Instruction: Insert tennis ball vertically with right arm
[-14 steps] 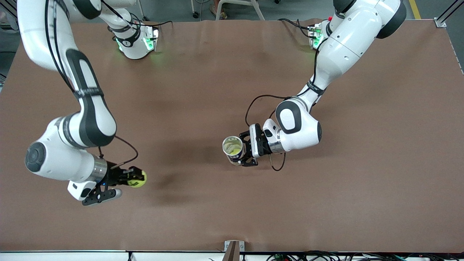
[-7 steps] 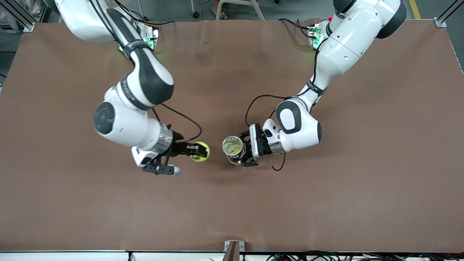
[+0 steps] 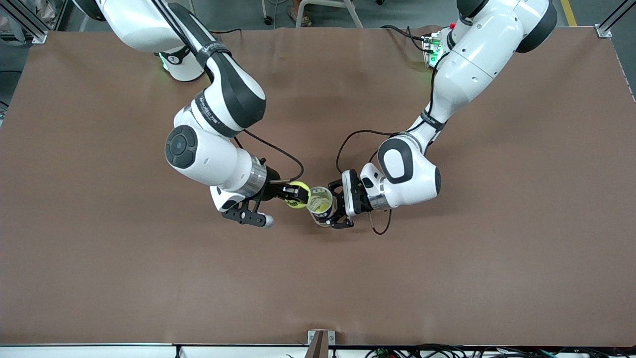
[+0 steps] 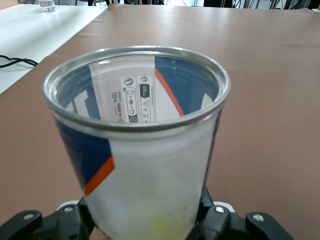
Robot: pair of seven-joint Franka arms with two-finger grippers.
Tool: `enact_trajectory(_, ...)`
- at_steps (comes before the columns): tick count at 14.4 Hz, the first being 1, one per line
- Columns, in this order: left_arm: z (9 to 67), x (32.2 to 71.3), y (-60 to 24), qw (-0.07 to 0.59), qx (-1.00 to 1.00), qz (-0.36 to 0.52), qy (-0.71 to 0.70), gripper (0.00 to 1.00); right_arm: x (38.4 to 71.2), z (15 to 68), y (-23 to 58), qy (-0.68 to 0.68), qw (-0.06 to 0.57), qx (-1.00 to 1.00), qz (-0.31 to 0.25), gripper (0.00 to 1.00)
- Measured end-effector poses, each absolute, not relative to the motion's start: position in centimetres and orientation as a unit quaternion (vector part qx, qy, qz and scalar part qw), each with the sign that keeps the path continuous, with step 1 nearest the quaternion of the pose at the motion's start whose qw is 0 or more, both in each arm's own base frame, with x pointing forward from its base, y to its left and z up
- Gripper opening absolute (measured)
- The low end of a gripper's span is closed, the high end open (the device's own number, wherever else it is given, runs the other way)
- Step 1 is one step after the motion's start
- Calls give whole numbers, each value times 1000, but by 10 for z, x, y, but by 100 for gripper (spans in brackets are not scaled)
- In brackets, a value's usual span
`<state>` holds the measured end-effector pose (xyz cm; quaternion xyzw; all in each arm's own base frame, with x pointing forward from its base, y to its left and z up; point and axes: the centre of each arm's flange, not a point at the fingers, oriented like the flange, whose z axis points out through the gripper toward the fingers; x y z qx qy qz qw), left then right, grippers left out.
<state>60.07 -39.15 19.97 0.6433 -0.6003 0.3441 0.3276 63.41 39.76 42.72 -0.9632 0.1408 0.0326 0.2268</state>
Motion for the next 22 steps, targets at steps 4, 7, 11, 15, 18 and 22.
enact_trajectory(4,200,601,-391,328,643,344,-600,77,629,426,417,157,240,-958,19,64)
enact_trajectory(7,200,601,-391,328,643,344,-600,77,627,418,423,158,238,-958,22,64)
enact_trajectory(11,200,601,-391,328,643,344,-600,77,630,398,424,162,234,-958,25,64)
enact_trajectory(15,200,601,-391,328,643,344,-600,77,627,392,430,159,233,-959,28,64)
enact_trajectory(18,200,601,-391,328,643,344,-600,77,624,391,435,156,232,-960,29,65)
enact_trajectory(22,200,601,-391,328,644,344,-600,77,627,392,433,158,233,-959,24,97)
